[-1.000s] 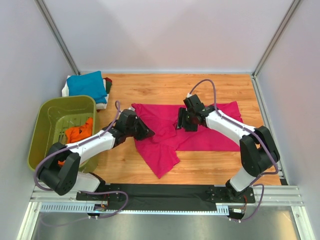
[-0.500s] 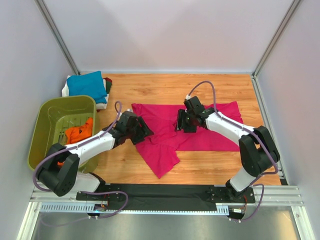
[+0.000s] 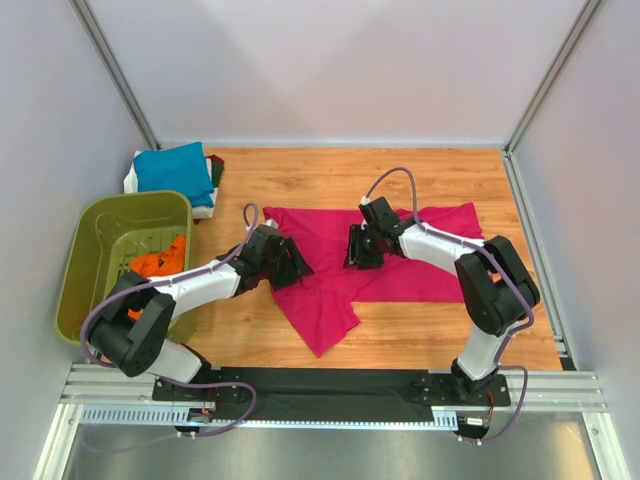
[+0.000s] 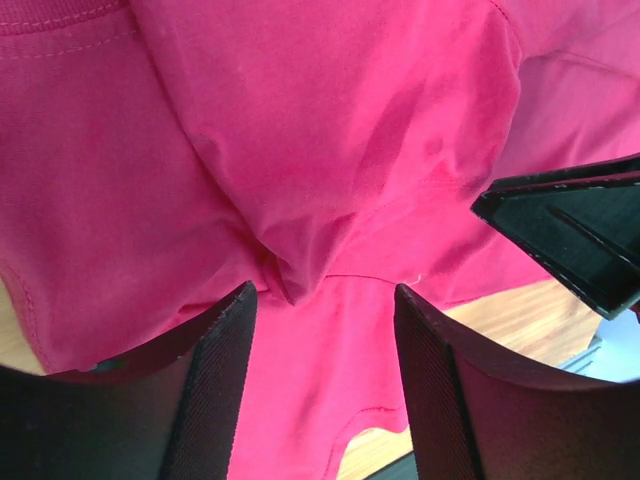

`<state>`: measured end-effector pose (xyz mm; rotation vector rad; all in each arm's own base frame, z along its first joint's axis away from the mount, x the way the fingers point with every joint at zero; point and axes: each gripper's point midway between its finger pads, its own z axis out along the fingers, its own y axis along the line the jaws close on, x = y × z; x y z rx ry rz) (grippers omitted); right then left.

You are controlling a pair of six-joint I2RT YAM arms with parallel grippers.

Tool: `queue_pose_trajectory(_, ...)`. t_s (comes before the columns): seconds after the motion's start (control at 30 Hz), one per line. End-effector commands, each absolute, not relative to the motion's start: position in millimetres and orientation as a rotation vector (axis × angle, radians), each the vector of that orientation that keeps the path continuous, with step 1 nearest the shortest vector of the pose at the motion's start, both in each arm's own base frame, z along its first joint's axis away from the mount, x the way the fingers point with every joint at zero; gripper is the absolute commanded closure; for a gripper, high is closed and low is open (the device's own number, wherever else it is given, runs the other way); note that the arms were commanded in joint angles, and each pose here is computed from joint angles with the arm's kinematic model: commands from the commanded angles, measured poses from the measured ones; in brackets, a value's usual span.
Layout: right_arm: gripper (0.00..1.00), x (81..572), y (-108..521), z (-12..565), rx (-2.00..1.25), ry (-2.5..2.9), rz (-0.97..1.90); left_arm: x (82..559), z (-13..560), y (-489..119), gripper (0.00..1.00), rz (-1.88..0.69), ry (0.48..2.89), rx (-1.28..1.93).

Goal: Fold and stack the t-shirts
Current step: Fold the tshirt

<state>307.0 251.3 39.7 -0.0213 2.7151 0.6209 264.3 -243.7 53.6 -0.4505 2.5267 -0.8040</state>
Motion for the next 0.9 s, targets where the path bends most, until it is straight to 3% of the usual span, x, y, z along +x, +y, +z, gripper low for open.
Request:
queue_pose_trajectory(0.0, 0.57, 322, 261, 47, -0.055, 2.655, 0.663, 275, 62, -251, 0.36, -0.824, 2.473, -0.406)
queue_pose_trajectory(0.3, 0.67, 326, 265, 43, -0.043, 2.664, 0.666, 275, 56, -254, 0.37, -0.823, 2.495, -0.396)
queue_pose_trajectory(0.5, 0.86, 327, 266, 48, -0.035, 2.662, 0.675, 272, 55, -258, 0.41, -0.827, 2.507, -0.372)
queue_pose_trajectory(0.6, 1.0, 327, 267, 57, -0.025, 2.646, 0.685, 275, 58, -263, 0.43, -0.846, 2.486, -0.351)
queue_pose_trajectory(0.87, 1.0, 325, 268, 80, -0.002, 2.628, 0.716, 277, 59, -268, 0.45, -0.835, 2.47, -0.308)
